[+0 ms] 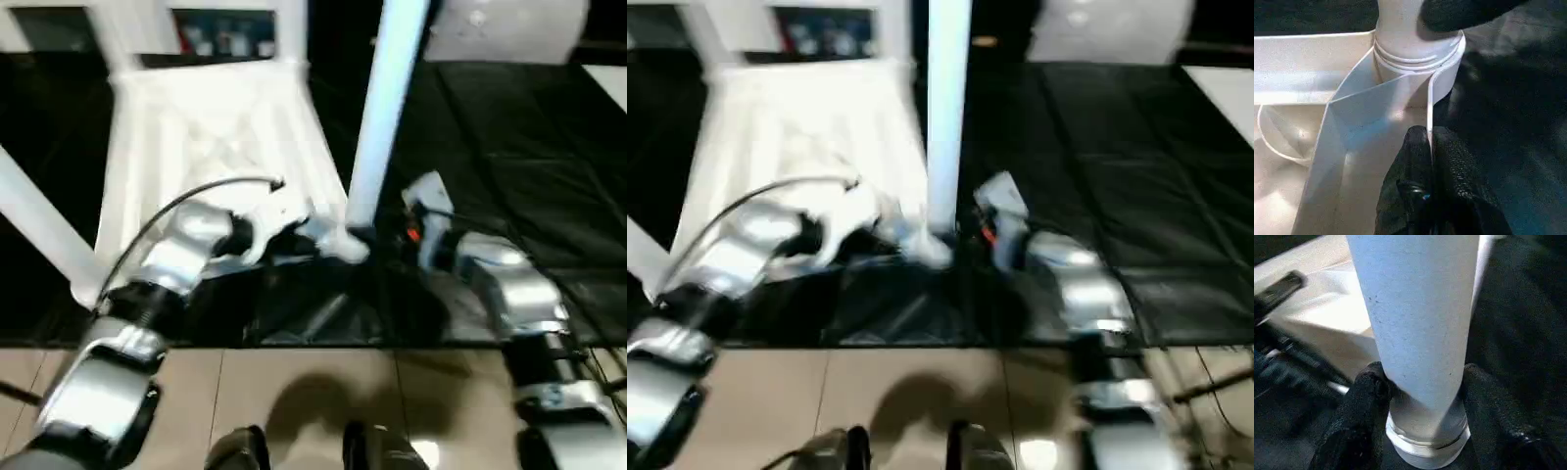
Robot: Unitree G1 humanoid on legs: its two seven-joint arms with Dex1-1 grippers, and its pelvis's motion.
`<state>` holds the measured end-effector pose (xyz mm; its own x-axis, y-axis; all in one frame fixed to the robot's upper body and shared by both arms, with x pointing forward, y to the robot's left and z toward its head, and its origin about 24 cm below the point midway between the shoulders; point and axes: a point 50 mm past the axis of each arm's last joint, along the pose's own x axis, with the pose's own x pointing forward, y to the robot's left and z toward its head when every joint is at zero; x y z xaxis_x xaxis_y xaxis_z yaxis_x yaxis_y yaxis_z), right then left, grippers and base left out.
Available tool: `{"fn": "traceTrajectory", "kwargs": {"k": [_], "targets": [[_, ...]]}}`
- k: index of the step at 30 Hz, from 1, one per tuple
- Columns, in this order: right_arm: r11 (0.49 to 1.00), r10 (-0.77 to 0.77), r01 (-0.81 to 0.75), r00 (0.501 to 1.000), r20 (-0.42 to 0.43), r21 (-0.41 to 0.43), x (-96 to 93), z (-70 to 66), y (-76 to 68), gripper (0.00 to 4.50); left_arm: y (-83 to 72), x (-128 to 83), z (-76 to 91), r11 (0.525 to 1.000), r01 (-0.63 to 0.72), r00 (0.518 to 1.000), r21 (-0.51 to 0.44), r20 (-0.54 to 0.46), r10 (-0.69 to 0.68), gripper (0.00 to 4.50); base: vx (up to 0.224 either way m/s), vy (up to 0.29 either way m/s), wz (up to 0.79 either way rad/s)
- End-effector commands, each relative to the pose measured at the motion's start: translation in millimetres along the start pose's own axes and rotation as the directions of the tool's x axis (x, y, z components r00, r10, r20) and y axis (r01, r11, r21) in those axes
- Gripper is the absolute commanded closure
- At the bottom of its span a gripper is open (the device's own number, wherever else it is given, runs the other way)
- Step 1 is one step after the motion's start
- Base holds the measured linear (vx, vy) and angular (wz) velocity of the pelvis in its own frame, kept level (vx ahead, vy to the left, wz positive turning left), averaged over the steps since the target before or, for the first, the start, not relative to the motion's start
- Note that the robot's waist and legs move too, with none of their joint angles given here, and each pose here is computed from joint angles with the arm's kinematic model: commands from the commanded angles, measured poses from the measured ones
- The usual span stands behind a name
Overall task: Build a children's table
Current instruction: Rotate leg to tighten
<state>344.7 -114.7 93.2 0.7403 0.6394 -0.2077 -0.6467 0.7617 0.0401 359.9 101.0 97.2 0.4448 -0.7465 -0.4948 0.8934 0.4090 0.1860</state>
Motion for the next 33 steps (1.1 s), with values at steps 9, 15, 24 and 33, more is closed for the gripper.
{"fn": "traceTrajectory", "kwargs": {"k": [9, 15, 24, 33], "targets": [[0.998, -0.018, 0.016, 0.999, 0.039, 0.055, 27.1, 9.2, 38.0, 1.61, -10.7, 23, 39.9, 0.999, -0.005, 0.995, 0.040, 0.100, 0.001, 4.50, 0.000, 0.000, 0.00], [0.999, -0.016, 0.014, 0.997, 0.080, 0.029, 7.5, 9.6, 16.6, 1.12, -10.6, 10, 32.2, 0.995, 0.054, 0.992, 0.084, 0.105, -0.063, 4.50, 0.000, 0.000, 0.00], [0.948, 0.299, -0.289, 0.953, 0.056, -0.133, -33.4, 16.8, -8.6, 0.41, -19.2, -17, 9.8, 0.954, 0.236, 0.963, 0.183, 0.086, -0.255, 4.50, 0.000, 0.000, 0.00], [0.813, 0.540, -0.548, 0.836, -0.097, -0.198, -48.6, 21.0, -16.7, 0.03, -27.4, -36, -3.6, 0.900, 0.378, 0.919, 0.218, 0.028, -0.393, 4.50, 0.000, 0.000, 0.00]]}}
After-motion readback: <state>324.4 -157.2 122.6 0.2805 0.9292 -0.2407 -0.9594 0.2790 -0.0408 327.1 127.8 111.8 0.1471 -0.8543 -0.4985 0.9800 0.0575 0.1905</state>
